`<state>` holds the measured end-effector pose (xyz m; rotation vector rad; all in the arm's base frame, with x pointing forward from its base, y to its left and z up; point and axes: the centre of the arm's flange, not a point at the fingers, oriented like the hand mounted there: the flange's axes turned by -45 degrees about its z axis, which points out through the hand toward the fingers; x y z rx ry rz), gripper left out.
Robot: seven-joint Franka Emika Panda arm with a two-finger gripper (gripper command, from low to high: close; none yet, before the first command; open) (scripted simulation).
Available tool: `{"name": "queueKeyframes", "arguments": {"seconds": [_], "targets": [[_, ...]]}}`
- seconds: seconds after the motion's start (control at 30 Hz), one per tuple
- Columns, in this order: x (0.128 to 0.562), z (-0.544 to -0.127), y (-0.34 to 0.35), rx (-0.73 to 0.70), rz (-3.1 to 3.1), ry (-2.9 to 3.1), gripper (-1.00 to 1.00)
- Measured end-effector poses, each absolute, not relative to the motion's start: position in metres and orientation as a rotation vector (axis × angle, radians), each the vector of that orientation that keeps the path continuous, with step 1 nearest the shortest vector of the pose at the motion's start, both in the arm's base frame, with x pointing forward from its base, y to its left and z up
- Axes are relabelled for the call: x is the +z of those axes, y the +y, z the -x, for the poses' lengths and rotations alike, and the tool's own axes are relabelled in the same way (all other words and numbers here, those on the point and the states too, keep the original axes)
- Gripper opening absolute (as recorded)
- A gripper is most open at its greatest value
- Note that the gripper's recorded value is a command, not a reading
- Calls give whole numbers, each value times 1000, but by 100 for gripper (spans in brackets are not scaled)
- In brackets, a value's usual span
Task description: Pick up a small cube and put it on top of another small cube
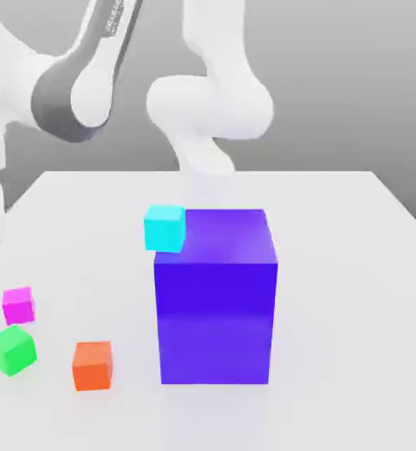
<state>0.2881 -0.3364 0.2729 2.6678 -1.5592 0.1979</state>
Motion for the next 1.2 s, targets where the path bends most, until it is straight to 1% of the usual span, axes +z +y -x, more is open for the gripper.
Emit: {"name": "queueKeyframes", "arguments": {"seconds": [0.07,0.13,0.2,0.33,0.37,0.6,0.8,0.87,0.93,0.97,1.03,1.1,1.13,1.2], "targets": [[239,-249,-351,115,-2599,-1710,0],[206,-225,-350,37,-2565,-1799,0],[182,-218,-349,9,-2552,-1829,0],[139,-215,-349,1,-2547,-1837,0],[131,-215,-348,0,-2547,-1838,-100],[130,-215,-348,1,-2547,-1839,-100],[186,-218,-348,1,-2551,-1835,-100],[206,-254,-342,2,-2588,-1787,-100],[229,-305,-323,2,-2645,-1702,-100],[232,-320,-317,2,-2659,-1677,-100],[218,-329,-316,1,-2659,-1673,-100],[196,-331,-315,1,-2659,-1673,-100],[185,-331,-315,1,-2659,-1672,100],[185,-331,-315,1,-2659,-1673,100]]}}
